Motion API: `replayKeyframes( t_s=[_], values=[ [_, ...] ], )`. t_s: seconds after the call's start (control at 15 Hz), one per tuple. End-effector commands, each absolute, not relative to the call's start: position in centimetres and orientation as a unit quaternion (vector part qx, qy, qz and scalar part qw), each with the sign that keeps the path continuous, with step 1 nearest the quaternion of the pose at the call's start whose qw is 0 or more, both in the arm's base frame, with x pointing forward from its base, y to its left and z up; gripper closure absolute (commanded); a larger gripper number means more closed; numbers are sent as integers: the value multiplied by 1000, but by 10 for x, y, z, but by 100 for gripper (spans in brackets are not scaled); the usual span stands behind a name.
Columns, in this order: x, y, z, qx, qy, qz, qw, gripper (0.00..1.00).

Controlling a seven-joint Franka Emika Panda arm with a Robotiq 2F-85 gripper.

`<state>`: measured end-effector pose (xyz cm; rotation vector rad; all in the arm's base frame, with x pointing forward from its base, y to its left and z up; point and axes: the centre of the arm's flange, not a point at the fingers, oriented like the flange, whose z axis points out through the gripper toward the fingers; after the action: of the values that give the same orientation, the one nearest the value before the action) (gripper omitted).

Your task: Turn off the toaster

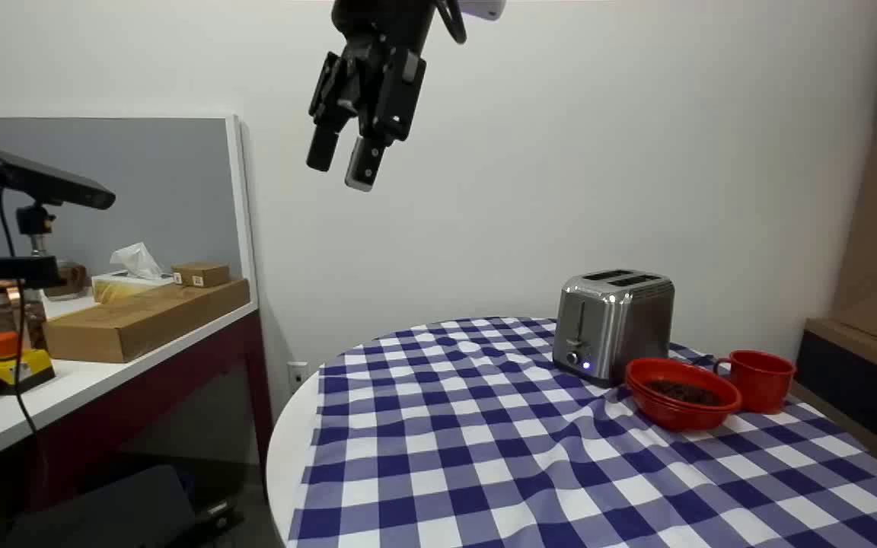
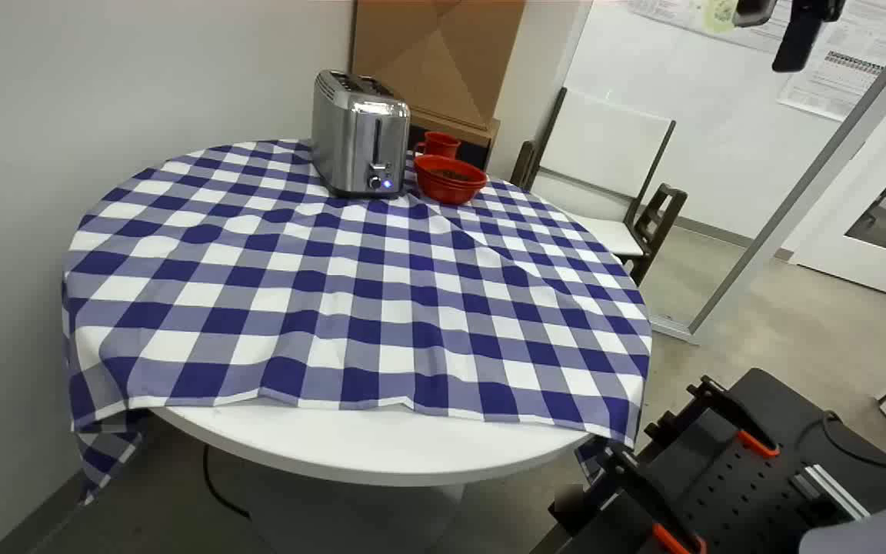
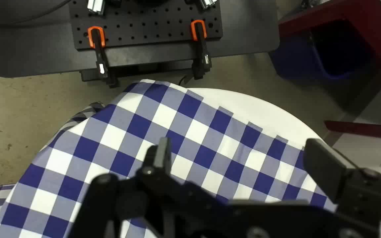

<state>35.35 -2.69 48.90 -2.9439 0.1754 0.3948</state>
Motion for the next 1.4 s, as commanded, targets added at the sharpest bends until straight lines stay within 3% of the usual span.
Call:
replayKeyframes(
  t_s=[0.0, 0.4, 0.87, 1.33],
  values=[
    [354, -27, 489, -986, 59, 132, 83, 0],
    [375, -9, 464, -995, 63, 67, 40, 0],
    [460, -2, 397, -994, 83, -47, -45, 0],
    [562, -28, 341, -988, 123, -41, -84, 0]
  ],
)
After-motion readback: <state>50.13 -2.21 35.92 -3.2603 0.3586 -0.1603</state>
